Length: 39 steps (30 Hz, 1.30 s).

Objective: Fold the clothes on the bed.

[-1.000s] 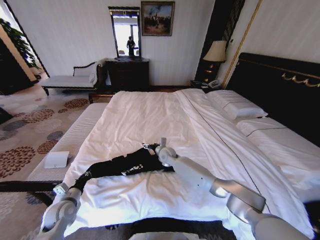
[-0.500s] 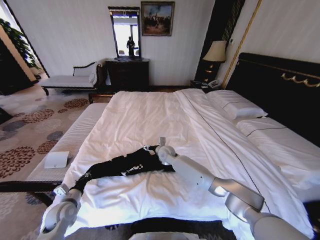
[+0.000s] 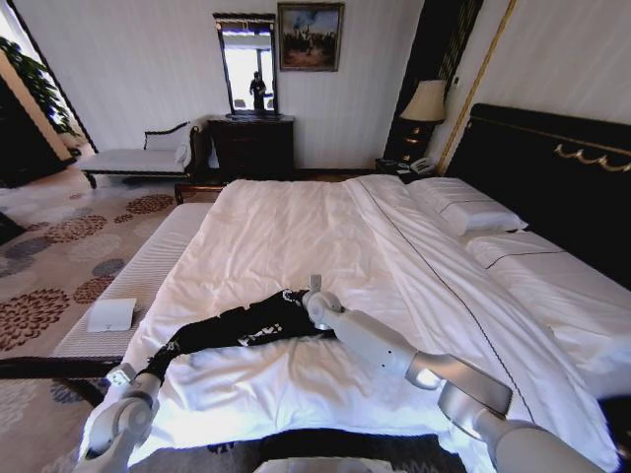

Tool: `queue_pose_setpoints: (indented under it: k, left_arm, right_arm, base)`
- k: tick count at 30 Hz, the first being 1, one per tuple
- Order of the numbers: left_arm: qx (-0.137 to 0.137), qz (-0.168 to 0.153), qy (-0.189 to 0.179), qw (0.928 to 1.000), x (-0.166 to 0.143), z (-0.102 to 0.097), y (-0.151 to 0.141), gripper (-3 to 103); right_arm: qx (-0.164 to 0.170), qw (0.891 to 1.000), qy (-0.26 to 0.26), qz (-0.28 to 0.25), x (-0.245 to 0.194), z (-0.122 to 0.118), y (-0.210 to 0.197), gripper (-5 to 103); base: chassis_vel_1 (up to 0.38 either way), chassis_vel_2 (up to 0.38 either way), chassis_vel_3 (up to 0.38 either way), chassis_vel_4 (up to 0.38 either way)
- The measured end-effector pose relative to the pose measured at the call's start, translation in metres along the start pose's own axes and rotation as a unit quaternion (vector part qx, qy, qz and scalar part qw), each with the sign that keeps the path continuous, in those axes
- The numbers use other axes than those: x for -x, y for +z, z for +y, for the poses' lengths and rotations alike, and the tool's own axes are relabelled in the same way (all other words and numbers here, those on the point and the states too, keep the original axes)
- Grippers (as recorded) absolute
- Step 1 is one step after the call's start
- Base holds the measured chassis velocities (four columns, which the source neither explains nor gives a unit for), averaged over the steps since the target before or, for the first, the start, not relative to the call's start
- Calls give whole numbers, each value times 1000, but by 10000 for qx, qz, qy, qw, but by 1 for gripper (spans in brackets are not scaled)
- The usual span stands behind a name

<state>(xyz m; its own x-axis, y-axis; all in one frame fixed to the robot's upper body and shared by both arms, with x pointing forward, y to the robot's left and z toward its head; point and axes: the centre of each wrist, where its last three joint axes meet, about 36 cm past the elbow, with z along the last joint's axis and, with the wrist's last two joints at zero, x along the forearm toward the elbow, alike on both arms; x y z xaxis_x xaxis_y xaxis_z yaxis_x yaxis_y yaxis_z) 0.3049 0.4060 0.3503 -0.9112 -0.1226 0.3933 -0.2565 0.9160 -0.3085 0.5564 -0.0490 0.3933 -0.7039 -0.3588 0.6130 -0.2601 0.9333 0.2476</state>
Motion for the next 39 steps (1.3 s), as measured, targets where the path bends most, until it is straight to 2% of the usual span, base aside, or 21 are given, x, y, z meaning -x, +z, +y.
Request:
queue_pose_setpoints:
  k: [11,14,16,17,19,20,23,25,28,30,33,34,37,39]
  left_arm:
    - [37,27,-31,10000,3,4,0,0]
    - [35,35,-46,10000,5,6,1,0]
    - [33,33,-47,10000,5,6,1,0]
    - [29,26,-44,10000,5,6,1,0]
    - [26,20,-41,10000,6,6,1,0]
    - [24,12,-37,10000,6,6,0,0]
    - [24,-4,-30,10000,6,6,-1,0]
    - [-4,-51,-8,10000,8,5,-4,0]
    - [-68,-117,22,9999,11,4,-8,0]
    - [-166,-199,65,9996,15,2,-13,0]
    - [-353,-354,206,9985,19,-5,-24,0]
    - [-353,-354,206,9985,19,-5,-24,0]
    - [-425,-561,427,9966,27,-17,-43,0]
    - [-429,-601,486,9961,28,-21,-47,0]
  right_arm:
    - [-32,10000,-12,52,3,5,6,60]
    - [-40,10000,1,27,4,3,9,47]
    - [-35,10000,-1,17,4,3,9,47]
    - [-13,10000,-14,-21,4,2,11,37]
    - [-1,10000,-22,-34,5,2,12,37]
    - [15,10000,-45,-54,4,2,13,25]
    - [48,9999,-102,-102,2,2,13,19]
    - [149,9993,-229,-238,-5,2,15,8]
    - [239,9985,-329,-360,-12,-1,17,3]
    - [343,9972,-421,-522,-21,-7,19,1]
    - [532,9930,-559,-899,-40,-32,18,0]
    - [532,9930,-559,-899,-40,-32,18,0]
    - [549,9834,-835,-1514,-69,-71,12,0]
    - [536,9812,-904,-1620,-75,-76,11,0]
  base:
    - [0,0,0,0]
    - [0,0,0,0]
    - [0,0,0,0]
    - [0,0,0,0]
    - [0,0,0,0]
    - [0,0,0,0]
    - [0,0,0,0]
    - [0,0,0,0]
    - [0,0,0,0]
    - [0,0,0,0]
    - [0,0,0,0]
    - [0,0,0,0]
    - [0,0,0,0]
    - [0,0,0,0]
